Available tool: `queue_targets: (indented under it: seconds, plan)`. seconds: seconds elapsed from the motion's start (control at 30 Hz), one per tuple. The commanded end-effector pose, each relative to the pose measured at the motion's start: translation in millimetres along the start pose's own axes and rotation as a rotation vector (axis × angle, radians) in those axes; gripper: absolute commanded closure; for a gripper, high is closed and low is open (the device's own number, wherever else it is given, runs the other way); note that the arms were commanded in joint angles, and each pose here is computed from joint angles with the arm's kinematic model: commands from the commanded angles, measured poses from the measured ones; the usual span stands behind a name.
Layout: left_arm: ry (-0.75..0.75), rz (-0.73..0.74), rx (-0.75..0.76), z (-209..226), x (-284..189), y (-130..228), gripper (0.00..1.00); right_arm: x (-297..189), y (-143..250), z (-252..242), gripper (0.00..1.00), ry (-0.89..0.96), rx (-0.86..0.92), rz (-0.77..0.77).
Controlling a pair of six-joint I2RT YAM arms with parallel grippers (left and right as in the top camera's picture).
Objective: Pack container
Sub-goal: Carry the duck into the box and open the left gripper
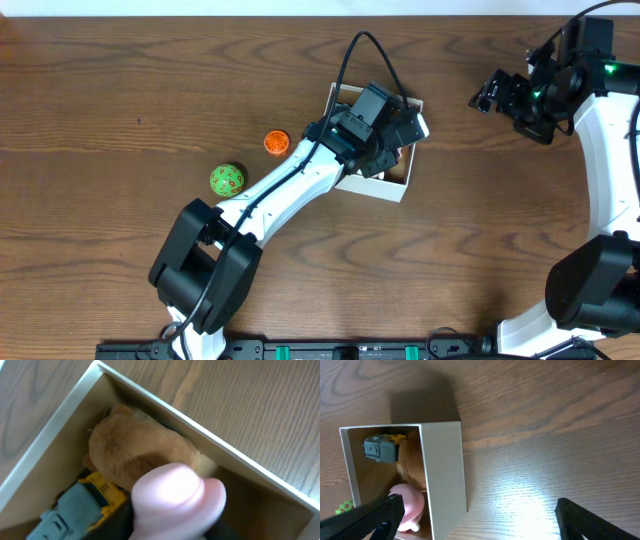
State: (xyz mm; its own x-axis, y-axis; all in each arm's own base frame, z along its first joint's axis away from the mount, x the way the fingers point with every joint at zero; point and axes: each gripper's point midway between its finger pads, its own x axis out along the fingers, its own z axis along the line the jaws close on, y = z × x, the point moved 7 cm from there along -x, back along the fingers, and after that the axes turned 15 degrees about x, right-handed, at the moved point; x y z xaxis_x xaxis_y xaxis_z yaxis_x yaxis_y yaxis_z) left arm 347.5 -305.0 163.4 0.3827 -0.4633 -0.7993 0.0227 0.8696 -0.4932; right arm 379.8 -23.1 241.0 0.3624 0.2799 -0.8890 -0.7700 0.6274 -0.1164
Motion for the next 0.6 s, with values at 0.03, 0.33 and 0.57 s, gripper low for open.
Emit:
queue_targets:
  seconds: [0.03,0.33,0.57]
  plan:
    - [0.006,-0.001,0.01,-0.2,4.5,-2.2,0.49,3.0,3.6,2.6,0.01,0.003,0.002,0.014]
    - [-0.018,-0.024,0.013,4.0,4.0,-6.4,0.14,3.0,4.7,1.8,0.01,0.008,0.003,0.019]
    - [-0.077,0.0,-0.01,11.3,-1.3,-6.0,0.02,3.0,4.6,1.9,0.01,0.007,0.003,0.019]
